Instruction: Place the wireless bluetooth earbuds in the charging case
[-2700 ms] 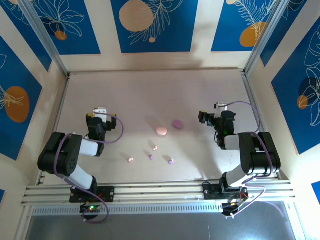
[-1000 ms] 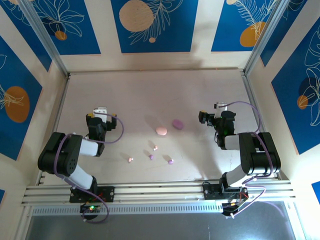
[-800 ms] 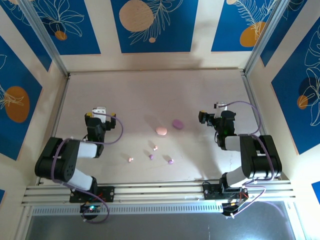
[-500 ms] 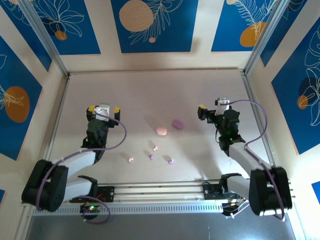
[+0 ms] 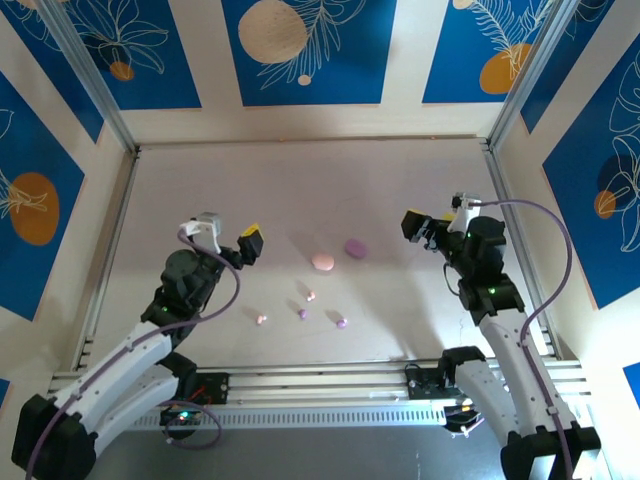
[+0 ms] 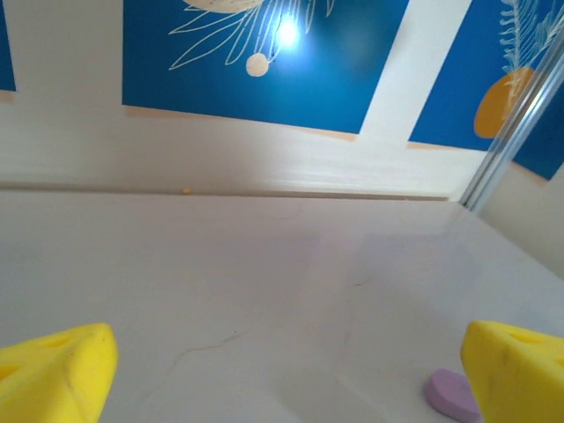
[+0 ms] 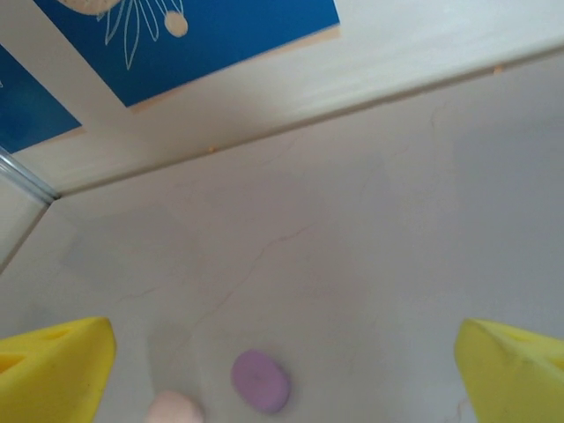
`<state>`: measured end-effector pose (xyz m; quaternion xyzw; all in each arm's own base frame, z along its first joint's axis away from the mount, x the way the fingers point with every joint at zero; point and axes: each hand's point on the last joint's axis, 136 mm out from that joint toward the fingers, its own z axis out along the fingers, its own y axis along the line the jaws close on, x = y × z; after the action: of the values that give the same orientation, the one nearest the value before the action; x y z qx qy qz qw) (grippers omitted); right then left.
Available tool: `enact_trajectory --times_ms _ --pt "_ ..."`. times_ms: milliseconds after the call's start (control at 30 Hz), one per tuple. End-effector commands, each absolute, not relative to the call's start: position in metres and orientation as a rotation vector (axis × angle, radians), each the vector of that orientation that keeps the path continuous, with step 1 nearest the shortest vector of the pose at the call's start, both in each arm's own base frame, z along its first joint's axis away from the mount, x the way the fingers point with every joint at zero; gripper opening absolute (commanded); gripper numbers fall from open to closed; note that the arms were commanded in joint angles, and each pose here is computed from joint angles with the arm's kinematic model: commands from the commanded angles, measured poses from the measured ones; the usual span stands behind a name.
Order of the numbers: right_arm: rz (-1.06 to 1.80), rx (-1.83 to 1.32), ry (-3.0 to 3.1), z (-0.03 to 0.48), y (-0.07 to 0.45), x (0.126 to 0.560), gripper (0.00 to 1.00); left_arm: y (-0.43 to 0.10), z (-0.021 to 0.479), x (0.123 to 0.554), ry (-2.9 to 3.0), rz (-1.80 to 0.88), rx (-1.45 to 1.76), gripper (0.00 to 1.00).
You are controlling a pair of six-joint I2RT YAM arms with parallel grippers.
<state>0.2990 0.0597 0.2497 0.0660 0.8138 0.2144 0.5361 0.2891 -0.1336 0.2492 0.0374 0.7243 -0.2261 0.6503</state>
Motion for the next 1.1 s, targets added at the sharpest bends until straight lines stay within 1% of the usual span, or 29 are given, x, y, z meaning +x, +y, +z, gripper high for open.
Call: enact_trajectory --times_ms 0,33,133,200,333,500,667,933,1067 --pt "0.667 0.257 2.105 0.225 0.068 0.283 0.99 -0.129 0.227 0.274 1.713 -0.554 0.053 1.00" --pt "0.706 0.262 2.112 0.224 0.071 0.283 0.99 -0.126 0.225 0.271 1.711 -0.533 0.060 1.00" --pt "0.868 0.129 2.102 0.231 0.096 0.277 0.99 -0.119 0.233 0.264 1.706 -0.461 0.111 1.00" --pt "0.908 0.099 2.127 0.228 0.107 0.276 0.99 -0.115 0.234 0.259 1.717 -0.425 0.147 1.00" --pt "0.937 -0.001 2.231 0.207 0.137 0.279 0.99 -0.123 0.231 0.251 1.694 -0.467 0.206 1.00" --pt "0.901 -0.169 2.403 0.175 0.182 0.285 0.99 -0.118 0.216 0.256 1.735 -0.463 0.139 1.00" --pt "0.792 -0.339 2.557 0.148 0.225 0.299 0.97 -0.113 0.204 0.262 1.751 -0.463 0.064 1.00" --pt "0.701 -0.481 2.712 0.110 0.286 0.333 0.95 -0.101 0.180 0.275 1.818 -0.405 -0.070 1.00" --pt "0.657 -0.510 2.790 0.087 0.305 0.344 0.95 -0.102 0.171 0.279 1.841 -0.395 -0.078 1.00"
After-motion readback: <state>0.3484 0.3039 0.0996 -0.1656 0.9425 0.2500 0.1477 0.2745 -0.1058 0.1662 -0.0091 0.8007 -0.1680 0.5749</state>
